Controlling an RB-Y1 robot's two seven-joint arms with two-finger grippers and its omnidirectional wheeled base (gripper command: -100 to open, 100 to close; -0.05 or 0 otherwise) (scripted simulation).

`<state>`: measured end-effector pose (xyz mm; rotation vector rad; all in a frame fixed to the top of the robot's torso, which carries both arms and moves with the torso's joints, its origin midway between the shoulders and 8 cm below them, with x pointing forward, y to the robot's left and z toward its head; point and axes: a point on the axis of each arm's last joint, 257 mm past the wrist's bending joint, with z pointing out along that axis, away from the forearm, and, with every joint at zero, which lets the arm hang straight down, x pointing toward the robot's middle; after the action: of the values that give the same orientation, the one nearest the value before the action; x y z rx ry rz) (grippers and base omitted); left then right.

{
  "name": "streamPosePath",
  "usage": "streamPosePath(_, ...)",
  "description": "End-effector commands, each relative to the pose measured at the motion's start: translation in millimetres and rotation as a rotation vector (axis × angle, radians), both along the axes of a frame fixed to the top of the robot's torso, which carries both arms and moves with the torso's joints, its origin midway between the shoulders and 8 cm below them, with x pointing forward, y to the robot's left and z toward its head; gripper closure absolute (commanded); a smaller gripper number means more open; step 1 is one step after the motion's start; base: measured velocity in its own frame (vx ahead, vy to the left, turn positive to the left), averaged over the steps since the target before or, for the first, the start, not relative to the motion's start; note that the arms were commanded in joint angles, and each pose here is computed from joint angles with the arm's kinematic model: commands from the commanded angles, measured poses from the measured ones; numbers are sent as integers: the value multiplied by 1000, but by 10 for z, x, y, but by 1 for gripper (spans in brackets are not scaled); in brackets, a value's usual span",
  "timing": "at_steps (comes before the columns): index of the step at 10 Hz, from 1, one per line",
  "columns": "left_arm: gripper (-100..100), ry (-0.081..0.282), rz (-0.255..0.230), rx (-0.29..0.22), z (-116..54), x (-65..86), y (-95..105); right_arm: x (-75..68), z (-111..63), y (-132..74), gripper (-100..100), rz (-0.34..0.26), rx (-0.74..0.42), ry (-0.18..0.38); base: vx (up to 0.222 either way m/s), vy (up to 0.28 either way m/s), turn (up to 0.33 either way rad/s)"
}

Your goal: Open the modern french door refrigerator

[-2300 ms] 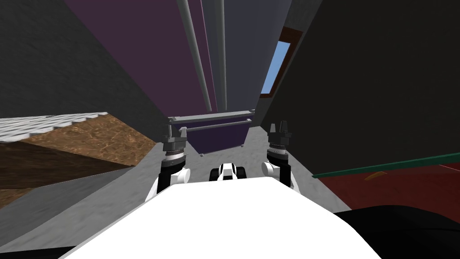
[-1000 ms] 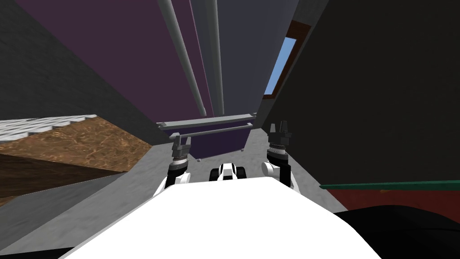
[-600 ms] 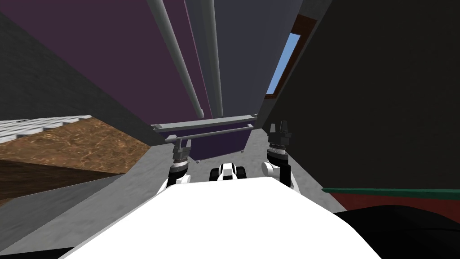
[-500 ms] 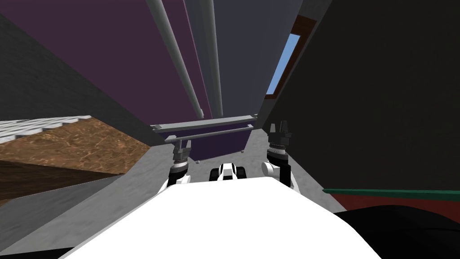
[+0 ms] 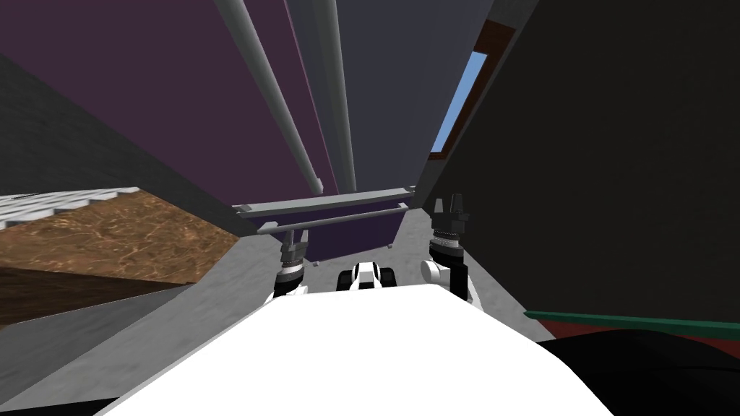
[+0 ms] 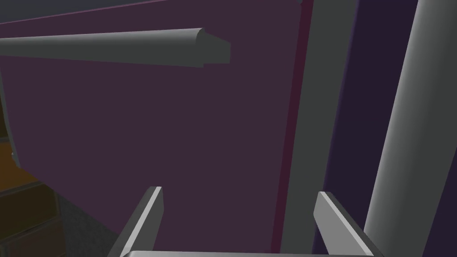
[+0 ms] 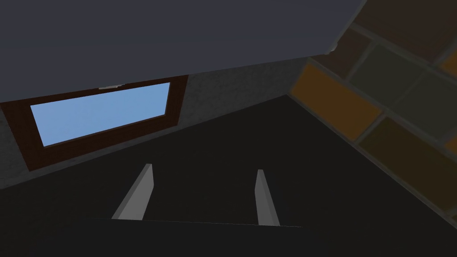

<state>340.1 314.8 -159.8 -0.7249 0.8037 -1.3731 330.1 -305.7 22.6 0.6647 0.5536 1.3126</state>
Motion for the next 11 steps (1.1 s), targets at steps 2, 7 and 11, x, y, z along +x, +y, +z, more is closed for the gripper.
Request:
streamPosePath(2,-100,20,10,-15,-226,-62,60,0,0,0,0,0,0,0,113,-21,10)
streamPosePath(7,-100,39,28,-44,-551,-207,131,0,0,0,0,0,0,0,78,-26,8)
streamPosePath(11,-100,60,45,-70,-794,-329,163,0,0,0,0,0,0,0,98,-32,8)
